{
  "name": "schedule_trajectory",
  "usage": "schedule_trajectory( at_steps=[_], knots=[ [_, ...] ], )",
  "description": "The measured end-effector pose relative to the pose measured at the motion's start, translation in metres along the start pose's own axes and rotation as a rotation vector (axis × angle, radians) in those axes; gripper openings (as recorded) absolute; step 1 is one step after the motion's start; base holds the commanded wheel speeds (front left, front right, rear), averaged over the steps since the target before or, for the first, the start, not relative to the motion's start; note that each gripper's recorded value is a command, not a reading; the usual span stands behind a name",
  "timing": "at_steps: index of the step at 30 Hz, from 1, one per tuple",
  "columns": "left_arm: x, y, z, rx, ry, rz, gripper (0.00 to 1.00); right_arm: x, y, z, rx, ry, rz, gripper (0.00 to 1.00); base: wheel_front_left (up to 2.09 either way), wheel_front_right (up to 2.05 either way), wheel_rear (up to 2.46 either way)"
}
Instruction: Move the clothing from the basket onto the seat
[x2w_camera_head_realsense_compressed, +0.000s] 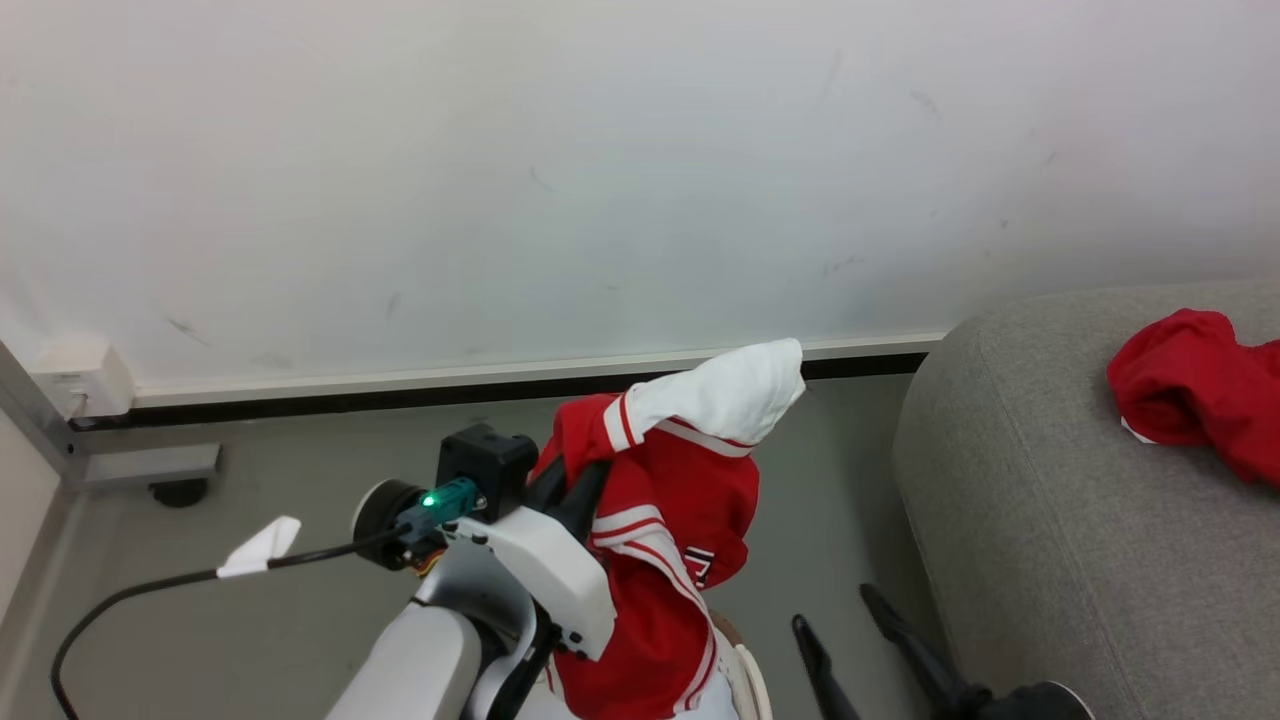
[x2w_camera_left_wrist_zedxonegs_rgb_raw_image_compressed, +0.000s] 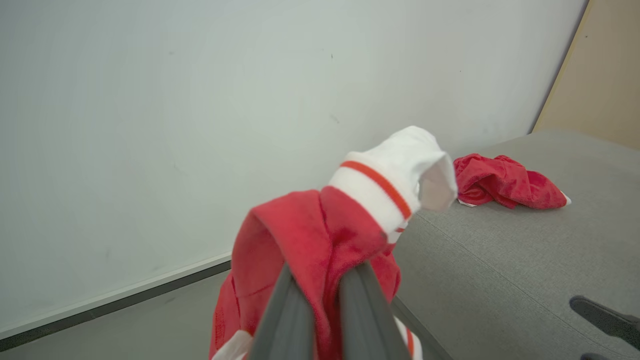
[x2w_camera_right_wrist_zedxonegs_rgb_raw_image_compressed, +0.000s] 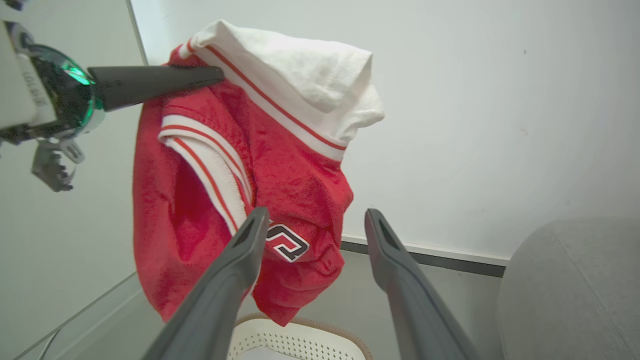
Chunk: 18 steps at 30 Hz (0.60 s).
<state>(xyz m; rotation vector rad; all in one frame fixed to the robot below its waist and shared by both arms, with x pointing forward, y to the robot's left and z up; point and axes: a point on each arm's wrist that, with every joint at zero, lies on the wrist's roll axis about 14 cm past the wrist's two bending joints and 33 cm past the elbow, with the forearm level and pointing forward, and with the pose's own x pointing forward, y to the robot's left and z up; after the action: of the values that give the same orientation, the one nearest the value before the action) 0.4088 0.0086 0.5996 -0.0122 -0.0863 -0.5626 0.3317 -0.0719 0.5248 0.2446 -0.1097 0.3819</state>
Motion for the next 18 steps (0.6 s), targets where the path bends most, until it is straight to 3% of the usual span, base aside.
schedule_trajectory(
  at_steps=[9,18],
  knots=[
    [0.001,-0.015,0.007,-0.014,-0.013,-0.036,0.00,0.019,0.069,-0.003,-0.085,0.025,0.284,1.00,0.00,0.00,0.00],
    [0.000,-0.031,0.010,-0.025,-0.016,-0.077,0.00,0.046,0.071,-0.021,-0.223,0.097,0.334,1.00,0.00,0.00,0.00]
  ],
)
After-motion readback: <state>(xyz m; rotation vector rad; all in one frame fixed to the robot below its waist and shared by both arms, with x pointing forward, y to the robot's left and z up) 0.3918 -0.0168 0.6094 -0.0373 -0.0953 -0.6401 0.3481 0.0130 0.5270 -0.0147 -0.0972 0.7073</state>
